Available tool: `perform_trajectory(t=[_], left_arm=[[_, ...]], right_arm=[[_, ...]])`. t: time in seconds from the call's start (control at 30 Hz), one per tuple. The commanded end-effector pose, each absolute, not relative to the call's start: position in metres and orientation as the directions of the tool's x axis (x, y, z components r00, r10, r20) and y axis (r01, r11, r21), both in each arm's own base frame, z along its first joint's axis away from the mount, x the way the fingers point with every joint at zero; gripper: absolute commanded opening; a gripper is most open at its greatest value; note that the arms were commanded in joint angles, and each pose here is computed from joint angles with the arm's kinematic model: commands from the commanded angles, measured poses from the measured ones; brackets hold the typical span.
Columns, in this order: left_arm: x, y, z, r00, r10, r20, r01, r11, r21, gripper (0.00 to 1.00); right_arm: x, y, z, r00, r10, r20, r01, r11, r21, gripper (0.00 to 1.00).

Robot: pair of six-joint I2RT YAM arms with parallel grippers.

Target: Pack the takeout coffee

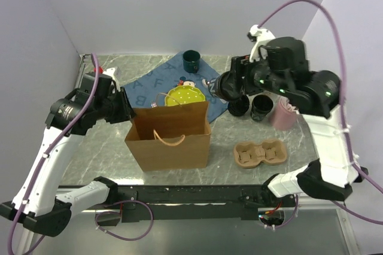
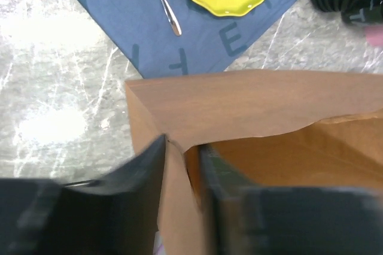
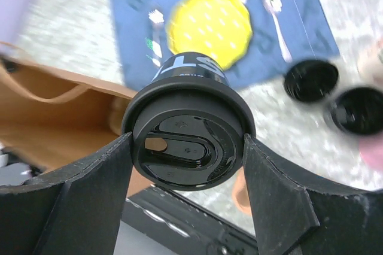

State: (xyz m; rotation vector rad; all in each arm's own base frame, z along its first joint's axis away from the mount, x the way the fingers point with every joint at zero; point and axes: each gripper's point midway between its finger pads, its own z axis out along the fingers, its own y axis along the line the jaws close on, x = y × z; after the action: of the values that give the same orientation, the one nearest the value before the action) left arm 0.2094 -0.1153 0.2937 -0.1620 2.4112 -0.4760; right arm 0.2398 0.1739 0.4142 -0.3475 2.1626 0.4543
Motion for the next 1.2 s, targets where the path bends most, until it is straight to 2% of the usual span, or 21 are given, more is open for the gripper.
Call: perform_trajectory(t=[0.0,0.03,0.1,0.23,0.43,0.7,1.03,1.17], left_arm=[[0.220,-0.123,0.325,-0.716,-0.219,-0.663,0.090,0.913,-0.398,0.20],[0.220,-0.126,0.328,-0.713,-0.213,-0.668,0.109,0.907,-0.406,0.08],[0.219,-0.134,0.337,-0.705,-0.214,-0.677,0.154,0.885,-0.439,0.01],[0.218,-0.141,0.360,-0.660,-0.249,-0.709,0.198,0.852,-0.484,0.01],[0.221,-0.143,0.367,-0.625,-0.260,-0.736,0.232,0.839,-0.493,0.01],[0.223,-0.140,0.350,-0.680,-0.262,-0.685,0.158,0.860,-0.486,0.01],[0.218,-0.139,0.324,-0.749,-0.327,-0.576,0.023,0.856,-0.516,0.01],[0.218,-0.138,0.323,-0.753,-0.334,-0.566,0.005,0.858,-0.513,0.01]], right_arm=[[0.209,0.180,0.457,-0.484,-0.056,-0.873,-0.528,0.814,0.241,0.55],[0.203,0.186,0.464,-0.463,-0.049,-0.885,-0.562,0.788,0.251,0.54],[0.191,0.195,0.482,-0.386,-0.023,-0.922,-0.648,0.718,0.253,0.54],[0.157,0.202,0.499,-0.284,0.007,-0.959,-0.773,0.590,0.233,0.54],[0.135,0.207,0.503,-0.223,0.026,-0.974,-0.846,0.490,0.207,0.54],[0.103,0.237,0.498,-0.273,-0.029,-0.962,-0.919,0.302,0.252,0.54],[0.080,0.272,0.486,-0.295,-0.159,-0.942,-0.937,0.243,0.252,0.53],[0.077,0.280,0.479,-0.287,-0.221,-0.932,-0.940,0.253,0.229,0.52]])
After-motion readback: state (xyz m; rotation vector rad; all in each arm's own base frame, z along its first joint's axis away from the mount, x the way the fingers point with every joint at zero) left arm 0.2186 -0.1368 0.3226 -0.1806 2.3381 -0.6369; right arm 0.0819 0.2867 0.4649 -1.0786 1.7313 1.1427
